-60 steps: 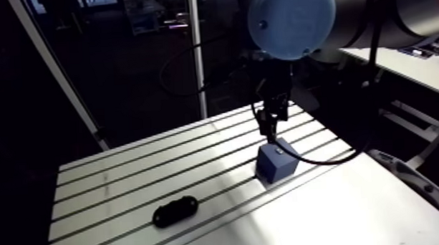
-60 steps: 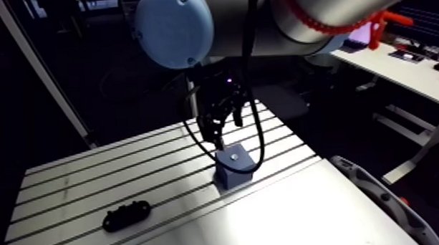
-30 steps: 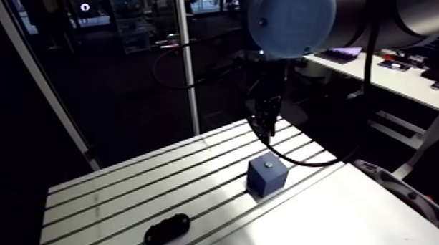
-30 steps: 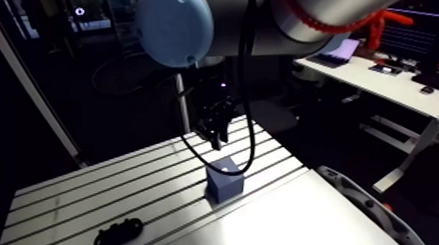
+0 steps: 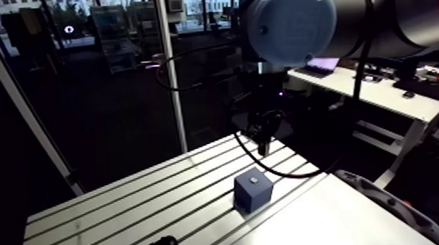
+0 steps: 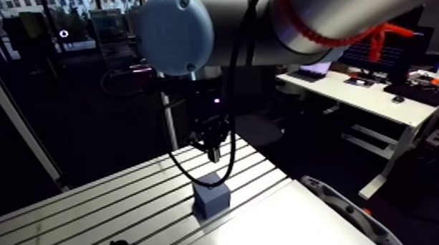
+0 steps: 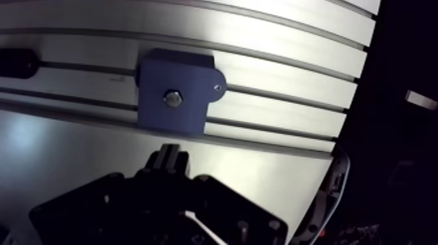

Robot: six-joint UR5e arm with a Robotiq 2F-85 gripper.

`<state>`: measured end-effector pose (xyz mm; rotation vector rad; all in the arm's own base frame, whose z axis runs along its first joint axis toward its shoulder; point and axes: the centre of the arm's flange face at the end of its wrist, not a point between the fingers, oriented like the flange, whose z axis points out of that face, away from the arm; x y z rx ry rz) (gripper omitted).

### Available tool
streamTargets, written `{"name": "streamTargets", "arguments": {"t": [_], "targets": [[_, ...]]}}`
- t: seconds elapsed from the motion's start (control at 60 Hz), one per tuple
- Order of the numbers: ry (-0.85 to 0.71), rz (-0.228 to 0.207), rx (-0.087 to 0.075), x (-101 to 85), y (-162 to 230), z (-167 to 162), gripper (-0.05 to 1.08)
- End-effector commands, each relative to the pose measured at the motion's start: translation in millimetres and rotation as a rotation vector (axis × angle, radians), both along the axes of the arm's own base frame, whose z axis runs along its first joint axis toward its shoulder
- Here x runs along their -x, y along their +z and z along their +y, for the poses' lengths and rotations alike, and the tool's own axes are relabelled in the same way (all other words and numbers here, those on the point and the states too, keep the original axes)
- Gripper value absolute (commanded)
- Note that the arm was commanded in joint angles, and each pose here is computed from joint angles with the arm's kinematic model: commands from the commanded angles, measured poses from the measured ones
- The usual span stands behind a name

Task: Pick up the M10 bolt and insert it into the hex recess until seated.

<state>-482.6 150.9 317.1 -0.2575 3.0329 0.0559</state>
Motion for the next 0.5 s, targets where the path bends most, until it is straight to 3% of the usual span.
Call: {"name": "streamTargets", "arguments": {"t": [0.017, 0.167, 0.333, 0.5], "targets": [[-0.148, -0.009, -0.002, -5.8, -8, -5, 1.08], [-0.151, -0.033, 0.003, -8.3, -24, -6, 1.08], [-0.171, 0.004, -0.01, -0.2, -31, -2, 1.08], [-0.177, -0.003, -0.011, 2.7, -37, -1, 1.08]]}}
